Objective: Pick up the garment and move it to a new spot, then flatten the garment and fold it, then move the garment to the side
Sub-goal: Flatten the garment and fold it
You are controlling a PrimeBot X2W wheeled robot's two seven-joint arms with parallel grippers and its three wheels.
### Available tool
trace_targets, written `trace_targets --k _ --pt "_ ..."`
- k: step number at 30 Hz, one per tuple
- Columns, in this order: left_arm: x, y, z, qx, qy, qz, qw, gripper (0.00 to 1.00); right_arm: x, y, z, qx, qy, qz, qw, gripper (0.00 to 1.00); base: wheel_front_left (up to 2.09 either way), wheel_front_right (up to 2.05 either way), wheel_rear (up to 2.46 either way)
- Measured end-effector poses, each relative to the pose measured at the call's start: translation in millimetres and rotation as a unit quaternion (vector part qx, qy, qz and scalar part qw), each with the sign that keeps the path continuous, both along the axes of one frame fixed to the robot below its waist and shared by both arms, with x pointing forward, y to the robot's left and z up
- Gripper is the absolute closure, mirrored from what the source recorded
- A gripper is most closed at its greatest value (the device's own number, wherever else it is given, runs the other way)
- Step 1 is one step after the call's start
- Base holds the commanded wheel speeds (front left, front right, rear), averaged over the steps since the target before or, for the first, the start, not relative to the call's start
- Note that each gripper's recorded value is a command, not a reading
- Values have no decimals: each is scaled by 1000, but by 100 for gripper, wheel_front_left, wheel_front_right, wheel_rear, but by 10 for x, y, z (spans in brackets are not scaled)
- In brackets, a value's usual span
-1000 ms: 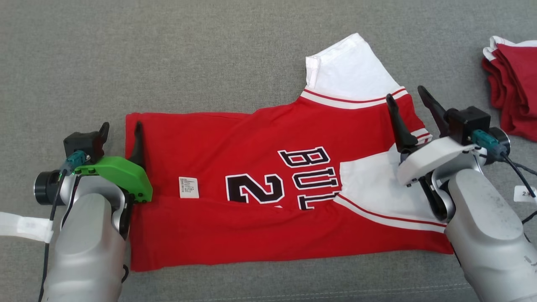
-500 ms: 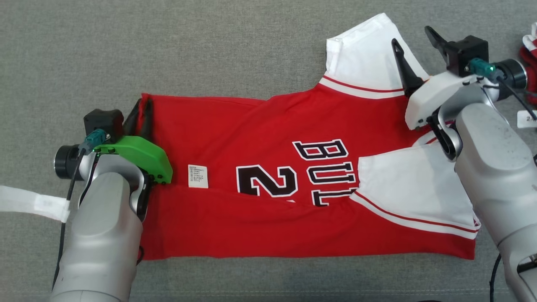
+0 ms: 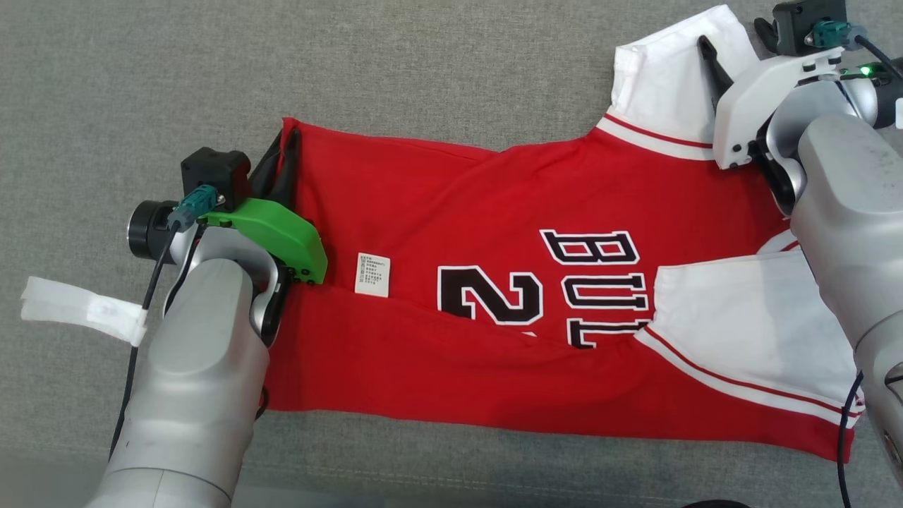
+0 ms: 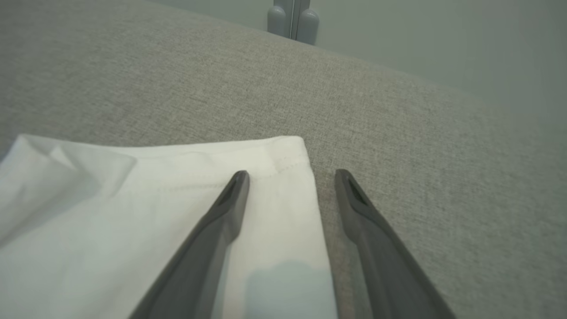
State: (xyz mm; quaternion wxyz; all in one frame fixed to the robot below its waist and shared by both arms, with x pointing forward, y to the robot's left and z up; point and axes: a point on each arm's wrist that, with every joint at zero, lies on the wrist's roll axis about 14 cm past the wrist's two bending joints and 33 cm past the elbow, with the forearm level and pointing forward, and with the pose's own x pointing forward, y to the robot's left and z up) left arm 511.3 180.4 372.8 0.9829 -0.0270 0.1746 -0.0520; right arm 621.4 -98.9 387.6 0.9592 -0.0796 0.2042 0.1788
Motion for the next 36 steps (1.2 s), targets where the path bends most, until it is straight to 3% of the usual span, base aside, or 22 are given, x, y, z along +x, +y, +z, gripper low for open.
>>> trace_targets --k 1,2,8,19,27,36 --pt "1 3 -6 1 1 0 1000 100 20 3 -9 -1 1 0 1000 72 0 0 0" --pt "-2 7 -13 2 1 -1 1000 100 38 12 -14 -3 1 1 1000 100 0 0 0" --pt "13 27 42 -3 -7 5 1000 100 65 57 102 13 -38 6 999 100 0 0 0" --pt "-168 155 303 -9 -38 24 999 100 -137 -32 800 58 -135 2 989 100 0 0 0" --pt "-295 6 560 -18 -72 6 997 100 -640 -249 1025 80 -165 -1 983 100 0 0 0" --pt "-573 -78 619 -29 -82 0 996 100 -1240 -435 872 97 -145 -15 985 100 0 0 0"
